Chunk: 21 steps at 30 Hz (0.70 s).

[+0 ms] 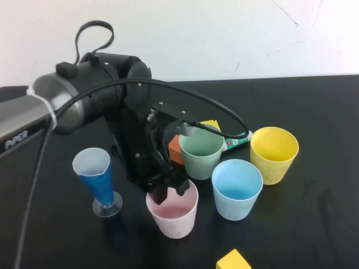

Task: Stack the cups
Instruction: Pick up the pink cup, then place the pink cup on the green cup

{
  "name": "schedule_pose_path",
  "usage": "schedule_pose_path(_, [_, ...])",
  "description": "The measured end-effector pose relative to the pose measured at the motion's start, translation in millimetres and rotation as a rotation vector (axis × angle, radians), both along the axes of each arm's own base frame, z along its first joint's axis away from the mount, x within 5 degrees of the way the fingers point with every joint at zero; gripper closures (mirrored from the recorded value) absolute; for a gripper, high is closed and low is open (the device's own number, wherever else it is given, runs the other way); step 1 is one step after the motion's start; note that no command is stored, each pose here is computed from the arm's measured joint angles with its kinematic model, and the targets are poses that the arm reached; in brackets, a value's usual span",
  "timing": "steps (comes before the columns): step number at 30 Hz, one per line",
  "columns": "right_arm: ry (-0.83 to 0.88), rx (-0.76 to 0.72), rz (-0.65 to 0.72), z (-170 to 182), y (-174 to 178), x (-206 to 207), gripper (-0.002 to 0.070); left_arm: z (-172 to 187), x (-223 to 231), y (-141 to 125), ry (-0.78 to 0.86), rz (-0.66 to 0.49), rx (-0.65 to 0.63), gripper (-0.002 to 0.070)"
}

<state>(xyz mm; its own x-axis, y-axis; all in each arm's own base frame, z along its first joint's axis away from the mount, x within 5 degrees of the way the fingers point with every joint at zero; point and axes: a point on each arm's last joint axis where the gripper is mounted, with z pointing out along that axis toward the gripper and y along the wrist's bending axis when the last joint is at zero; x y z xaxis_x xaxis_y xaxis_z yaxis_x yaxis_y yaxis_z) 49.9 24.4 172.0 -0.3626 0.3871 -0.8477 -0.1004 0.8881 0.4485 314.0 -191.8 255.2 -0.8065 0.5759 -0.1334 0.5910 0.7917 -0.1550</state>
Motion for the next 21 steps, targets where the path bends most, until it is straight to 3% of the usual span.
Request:
schedule_pose_path(5, [0.000,0.000,0.000,0.0,0.0,0.0,0.0679,36.3,-16.8,9.0,-0.055,-0.007,-0.032,0.0666])
schedule_pose_path(14, [-0.004,-0.001,-0.001,0.3,-0.1,0.1,0.0679,132.6,-41.8,23.6,-0.405,0.022,-0.229,0.0667])
schedule_pose_path(21, [-0.009,0.000,-0.006,0.8,-0.5,0.4,0.0679,128.7,-16.0,11.0,-0.532,0.057,-0.299,0.0667])
